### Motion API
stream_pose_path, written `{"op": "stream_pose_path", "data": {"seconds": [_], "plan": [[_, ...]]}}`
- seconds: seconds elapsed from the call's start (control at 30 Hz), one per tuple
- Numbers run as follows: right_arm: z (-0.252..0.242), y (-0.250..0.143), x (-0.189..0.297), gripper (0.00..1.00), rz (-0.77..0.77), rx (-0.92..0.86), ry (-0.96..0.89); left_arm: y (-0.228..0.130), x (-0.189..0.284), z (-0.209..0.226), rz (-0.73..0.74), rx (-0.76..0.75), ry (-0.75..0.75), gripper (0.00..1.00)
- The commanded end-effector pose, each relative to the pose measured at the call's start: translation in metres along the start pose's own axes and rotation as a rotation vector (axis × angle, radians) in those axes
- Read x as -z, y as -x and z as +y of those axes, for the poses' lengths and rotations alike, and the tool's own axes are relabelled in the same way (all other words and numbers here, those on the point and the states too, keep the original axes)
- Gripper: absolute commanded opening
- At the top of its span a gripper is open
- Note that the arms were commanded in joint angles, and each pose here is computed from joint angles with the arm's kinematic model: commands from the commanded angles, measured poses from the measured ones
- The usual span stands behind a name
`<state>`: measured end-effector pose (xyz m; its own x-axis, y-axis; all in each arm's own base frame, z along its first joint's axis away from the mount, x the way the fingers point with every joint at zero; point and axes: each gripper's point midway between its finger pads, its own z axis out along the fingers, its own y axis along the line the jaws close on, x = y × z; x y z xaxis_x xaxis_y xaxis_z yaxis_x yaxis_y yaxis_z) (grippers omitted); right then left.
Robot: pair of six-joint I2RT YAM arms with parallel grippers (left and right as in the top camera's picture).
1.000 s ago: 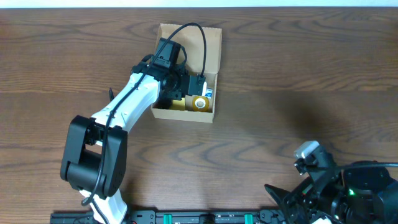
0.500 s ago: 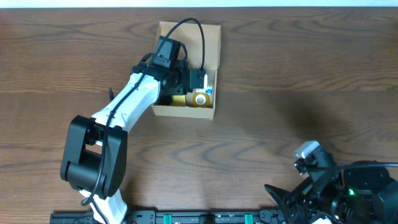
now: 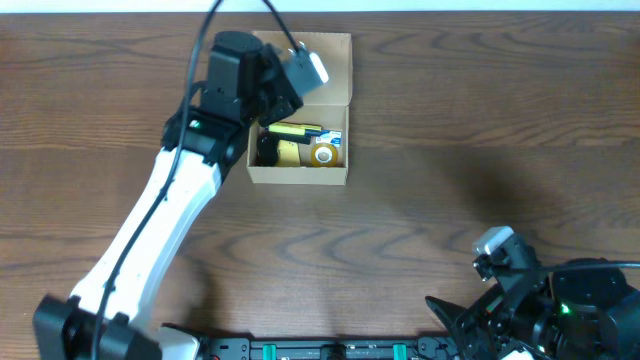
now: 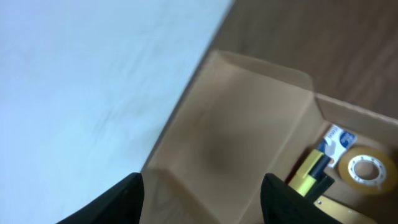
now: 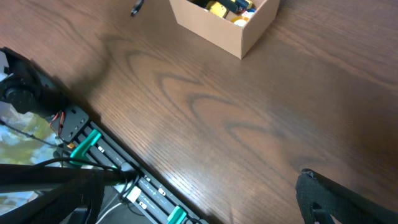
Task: Pack container
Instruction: 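Lift the left gripper out of the box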
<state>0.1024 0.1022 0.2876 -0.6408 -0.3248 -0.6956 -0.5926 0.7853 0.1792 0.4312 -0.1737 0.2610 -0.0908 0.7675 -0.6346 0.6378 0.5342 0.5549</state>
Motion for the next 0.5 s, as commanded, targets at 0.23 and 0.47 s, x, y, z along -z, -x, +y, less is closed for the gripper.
{"op": "stream_pose_path", "data": {"seconds": [0.23,0.47], "plan": [[0.001,0.0,0.0,0.99,0.0,-0.006,0.008,-0.101,0.052,0.026,0.415,0.762,0.334,0.64],[0.001,0.0,0.0,0.99,0.0,-0.006,0.008,-0.154,0.073,0.019,0.574,1.046,0.411,0.61]]}}
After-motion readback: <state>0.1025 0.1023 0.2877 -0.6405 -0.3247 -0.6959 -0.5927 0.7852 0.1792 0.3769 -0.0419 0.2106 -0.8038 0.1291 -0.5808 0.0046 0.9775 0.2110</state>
